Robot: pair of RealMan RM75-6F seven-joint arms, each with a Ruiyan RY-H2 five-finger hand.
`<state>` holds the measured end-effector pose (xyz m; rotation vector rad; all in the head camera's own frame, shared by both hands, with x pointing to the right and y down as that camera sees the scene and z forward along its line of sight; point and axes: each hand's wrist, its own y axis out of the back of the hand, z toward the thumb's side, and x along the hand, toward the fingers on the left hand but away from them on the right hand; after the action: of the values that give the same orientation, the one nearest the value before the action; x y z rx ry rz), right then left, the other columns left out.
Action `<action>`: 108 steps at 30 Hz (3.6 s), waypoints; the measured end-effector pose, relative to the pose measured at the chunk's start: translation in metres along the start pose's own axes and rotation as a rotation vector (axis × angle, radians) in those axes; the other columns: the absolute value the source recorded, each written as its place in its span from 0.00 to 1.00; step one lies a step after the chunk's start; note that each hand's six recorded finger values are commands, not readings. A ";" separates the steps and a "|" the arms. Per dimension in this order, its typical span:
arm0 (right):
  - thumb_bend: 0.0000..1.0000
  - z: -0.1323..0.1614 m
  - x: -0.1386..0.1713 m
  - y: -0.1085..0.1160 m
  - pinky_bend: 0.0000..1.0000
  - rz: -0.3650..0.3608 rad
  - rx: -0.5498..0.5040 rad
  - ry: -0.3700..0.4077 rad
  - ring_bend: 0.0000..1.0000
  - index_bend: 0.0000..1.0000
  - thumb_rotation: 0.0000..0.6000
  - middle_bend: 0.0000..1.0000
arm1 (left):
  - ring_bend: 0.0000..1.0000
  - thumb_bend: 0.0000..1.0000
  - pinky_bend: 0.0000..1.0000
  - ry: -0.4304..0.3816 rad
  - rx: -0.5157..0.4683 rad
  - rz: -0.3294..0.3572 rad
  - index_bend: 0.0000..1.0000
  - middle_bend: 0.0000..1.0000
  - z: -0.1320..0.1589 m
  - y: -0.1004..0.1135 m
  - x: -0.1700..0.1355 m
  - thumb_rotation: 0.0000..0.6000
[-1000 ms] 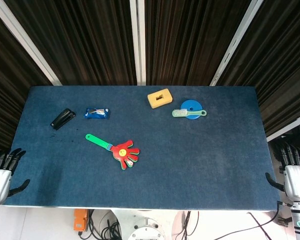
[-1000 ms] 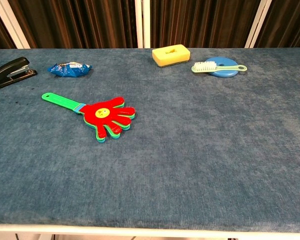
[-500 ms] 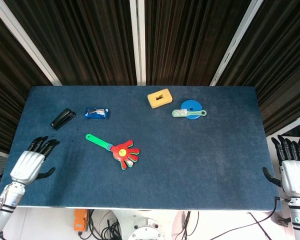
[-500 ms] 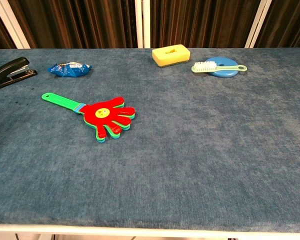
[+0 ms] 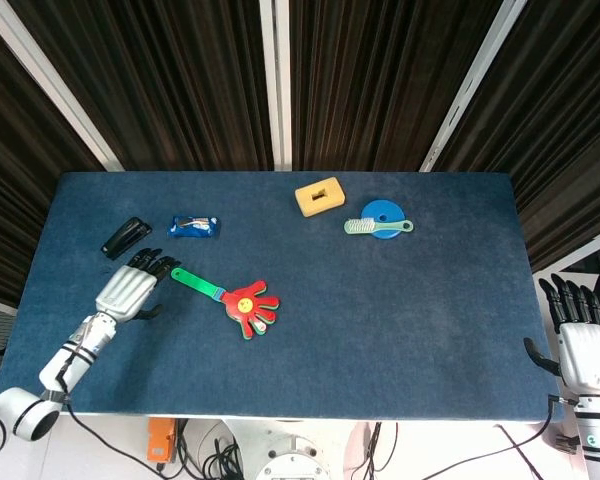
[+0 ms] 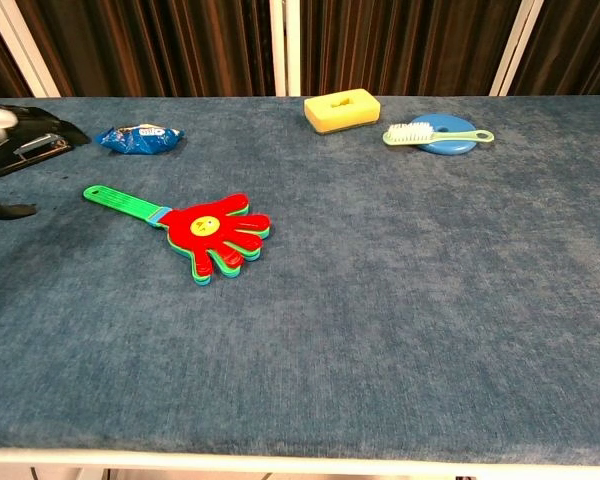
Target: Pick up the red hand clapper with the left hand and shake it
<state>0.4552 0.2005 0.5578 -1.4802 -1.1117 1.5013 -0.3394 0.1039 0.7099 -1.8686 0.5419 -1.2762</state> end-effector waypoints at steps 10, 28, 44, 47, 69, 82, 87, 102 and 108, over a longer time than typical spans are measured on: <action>0.20 -0.003 -0.001 -0.004 0.00 0.023 0.004 -0.007 0.00 0.00 1.00 0.00 | 0.00 0.28 0.07 -0.080 0.040 -0.091 0.14 0.12 0.026 -0.017 0.032 1.00; 0.20 -0.017 -0.001 -0.005 0.00 0.025 -0.002 -0.035 0.00 0.00 1.00 0.00 | 0.00 0.28 0.06 -0.155 0.058 -0.137 0.26 0.12 0.057 -0.028 0.064 1.00; 0.21 -0.019 -0.002 -0.008 0.00 0.038 -0.006 -0.041 0.00 0.00 1.00 0.00 | 0.00 0.31 0.07 -0.191 -0.025 -0.123 0.51 0.13 0.071 -0.033 0.066 1.00; 0.21 -0.019 -0.002 -0.009 0.00 0.043 -0.007 -0.043 0.00 0.00 1.00 0.00 | 0.04 0.32 0.13 -0.186 -0.052 -0.115 0.59 0.20 0.072 -0.031 0.066 1.00; 0.21 -0.017 -0.002 -0.011 0.00 0.059 -0.017 -0.033 0.00 0.00 1.00 0.00 | 0.70 0.39 0.87 -0.081 -0.368 0.036 0.64 0.72 0.057 -0.010 0.051 1.00; 0.20 -0.018 -0.001 -0.009 0.00 0.063 -0.015 -0.035 0.00 0.00 1.00 0.00 | 1.00 0.42 1.00 -0.044 -0.382 0.040 0.59 0.96 0.049 -0.008 0.048 1.00; 0.20 -0.017 -0.002 -0.007 0.00 0.054 -0.015 -0.032 0.00 0.00 1.00 0.00 | 1.00 0.42 1.00 -0.033 -0.414 0.051 0.50 1.00 0.046 -0.004 0.048 1.00; 0.20 -0.016 0.000 -0.006 0.00 0.056 -0.020 -0.028 0.00 0.00 1.00 0.00 | 1.00 0.24 1.00 -0.068 -0.544 0.208 0.73 1.00 0.036 0.025 0.039 1.00; 0.21 -0.013 -0.001 -0.007 0.00 0.055 -0.017 -0.024 0.00 0.00 1.00 0.00 | 1.00 0.23 1.00 -0.054 -0.593 0.231 1.00 1.00 0.031 0.030 0.036 1.00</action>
<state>0.4680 0.2029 0.5649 -1.5197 -1.1085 1.5547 -0.2942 0.0717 0.7012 -2.2208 1.1668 -0.9691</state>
